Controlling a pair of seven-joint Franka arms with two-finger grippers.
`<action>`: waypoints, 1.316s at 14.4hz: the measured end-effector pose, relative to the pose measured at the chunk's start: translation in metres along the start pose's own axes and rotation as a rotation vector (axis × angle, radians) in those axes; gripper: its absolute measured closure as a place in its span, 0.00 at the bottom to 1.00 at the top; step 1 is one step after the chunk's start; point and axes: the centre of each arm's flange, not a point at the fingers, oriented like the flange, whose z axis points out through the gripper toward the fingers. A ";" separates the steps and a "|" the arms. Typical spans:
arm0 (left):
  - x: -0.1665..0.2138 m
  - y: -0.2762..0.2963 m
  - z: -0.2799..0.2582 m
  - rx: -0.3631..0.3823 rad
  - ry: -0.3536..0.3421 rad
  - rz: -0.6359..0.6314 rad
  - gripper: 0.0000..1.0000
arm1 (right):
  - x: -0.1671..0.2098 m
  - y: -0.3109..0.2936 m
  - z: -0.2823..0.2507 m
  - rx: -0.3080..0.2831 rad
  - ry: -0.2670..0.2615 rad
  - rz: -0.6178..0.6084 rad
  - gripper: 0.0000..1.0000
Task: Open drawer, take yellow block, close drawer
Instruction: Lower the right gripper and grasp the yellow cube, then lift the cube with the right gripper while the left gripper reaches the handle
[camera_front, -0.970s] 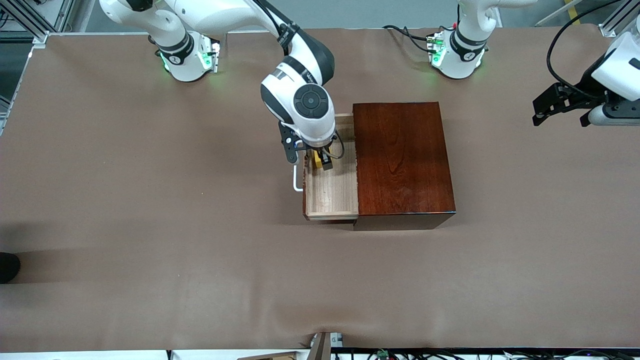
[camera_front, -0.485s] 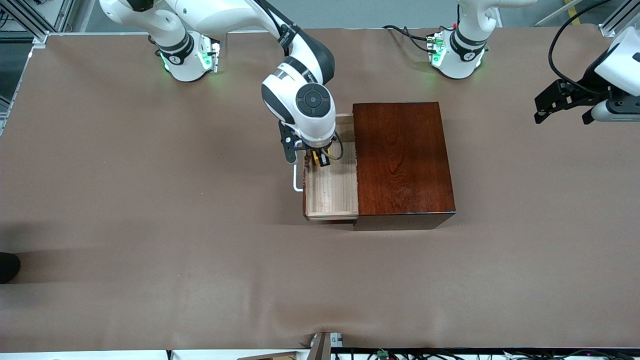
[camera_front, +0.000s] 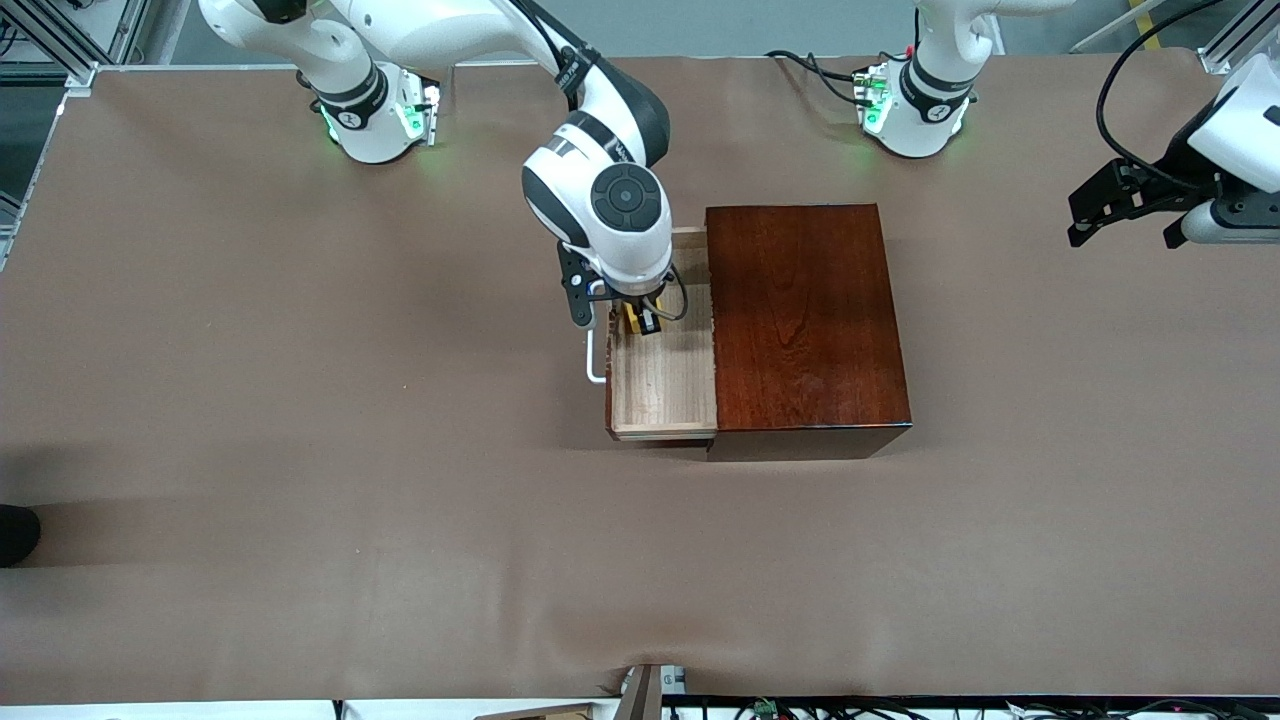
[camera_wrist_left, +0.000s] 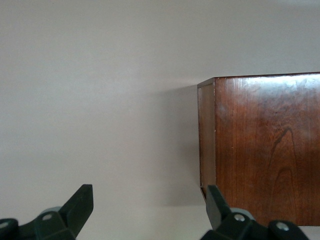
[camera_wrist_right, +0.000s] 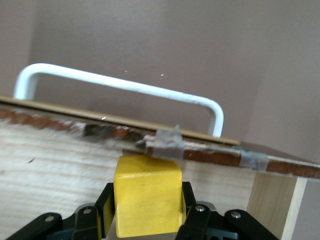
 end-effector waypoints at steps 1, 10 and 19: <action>0.000 0.000 0.000 0.000 -0.001 0.001 0.00 | -0.001 -0.002 -0.007 0.012 -0.008 0.001 0.44; 0.005 0.074 0.024 -0.002 -0.023 0.113 0.00 | 0.029 -0.034 -0.073 0.065 -0.038 0.021 0.44; 0.002 0.217 0.082 -0.026 -0.108 0.022 0.00 | 0.109 -0.046 -0.121 -0.004 0.003 -0.323 0.44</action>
